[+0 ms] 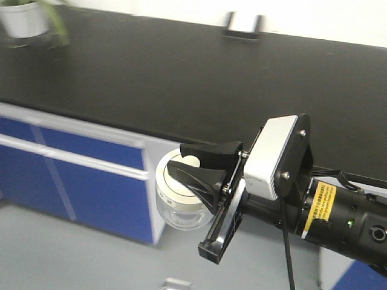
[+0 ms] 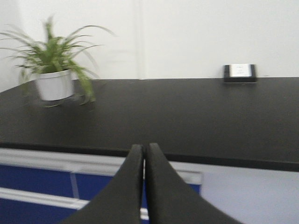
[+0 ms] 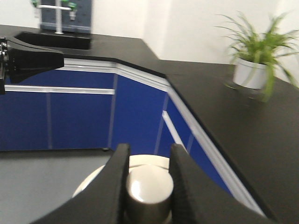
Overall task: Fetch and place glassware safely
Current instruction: 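Drive up to the black countertop holding the jar in the right gripper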
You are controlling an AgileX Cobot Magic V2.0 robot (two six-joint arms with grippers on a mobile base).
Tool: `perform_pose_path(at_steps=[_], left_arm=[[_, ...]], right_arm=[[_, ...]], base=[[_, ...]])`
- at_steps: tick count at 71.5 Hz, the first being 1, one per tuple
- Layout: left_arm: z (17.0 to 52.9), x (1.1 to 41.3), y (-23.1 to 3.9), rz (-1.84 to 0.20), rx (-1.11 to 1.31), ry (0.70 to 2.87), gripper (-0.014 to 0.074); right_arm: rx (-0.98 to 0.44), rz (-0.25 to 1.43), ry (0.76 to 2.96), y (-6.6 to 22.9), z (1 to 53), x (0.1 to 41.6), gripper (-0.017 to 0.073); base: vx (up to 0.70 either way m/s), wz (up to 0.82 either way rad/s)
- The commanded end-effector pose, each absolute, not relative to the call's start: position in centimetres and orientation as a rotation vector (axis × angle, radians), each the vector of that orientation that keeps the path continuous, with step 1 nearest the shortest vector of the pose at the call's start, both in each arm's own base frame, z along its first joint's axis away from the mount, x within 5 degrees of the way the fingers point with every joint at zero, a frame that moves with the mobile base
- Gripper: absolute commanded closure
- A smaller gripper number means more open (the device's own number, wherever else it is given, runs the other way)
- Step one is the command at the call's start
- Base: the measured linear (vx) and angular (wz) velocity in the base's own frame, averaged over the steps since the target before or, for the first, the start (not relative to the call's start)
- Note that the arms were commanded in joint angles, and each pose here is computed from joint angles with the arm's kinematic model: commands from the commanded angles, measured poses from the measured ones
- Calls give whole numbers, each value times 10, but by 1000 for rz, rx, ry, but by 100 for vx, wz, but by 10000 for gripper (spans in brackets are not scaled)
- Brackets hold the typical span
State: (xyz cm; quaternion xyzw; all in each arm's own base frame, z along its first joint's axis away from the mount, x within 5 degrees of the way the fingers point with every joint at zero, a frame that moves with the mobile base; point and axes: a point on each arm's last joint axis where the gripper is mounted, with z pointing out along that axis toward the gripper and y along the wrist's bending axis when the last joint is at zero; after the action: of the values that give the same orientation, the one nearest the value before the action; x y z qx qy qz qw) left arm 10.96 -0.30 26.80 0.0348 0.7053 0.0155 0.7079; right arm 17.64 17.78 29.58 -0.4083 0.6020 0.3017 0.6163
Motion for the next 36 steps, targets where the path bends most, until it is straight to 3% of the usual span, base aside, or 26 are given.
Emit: perform_pose_path(at_steps=[1,20,36], left_arm=[[284,110,-3,26,62,1469,601],[284,110,-3,26,62,1469,601],[284,110,-3,26,62,1469,601]], right_arm=[[-891,759,1262,177,319,171,563],[-891,759,1262,177,319,171,563],[-891,759,1262,177,319,171,563]], base=[[17,-65],[17,-60],[18,-37]])
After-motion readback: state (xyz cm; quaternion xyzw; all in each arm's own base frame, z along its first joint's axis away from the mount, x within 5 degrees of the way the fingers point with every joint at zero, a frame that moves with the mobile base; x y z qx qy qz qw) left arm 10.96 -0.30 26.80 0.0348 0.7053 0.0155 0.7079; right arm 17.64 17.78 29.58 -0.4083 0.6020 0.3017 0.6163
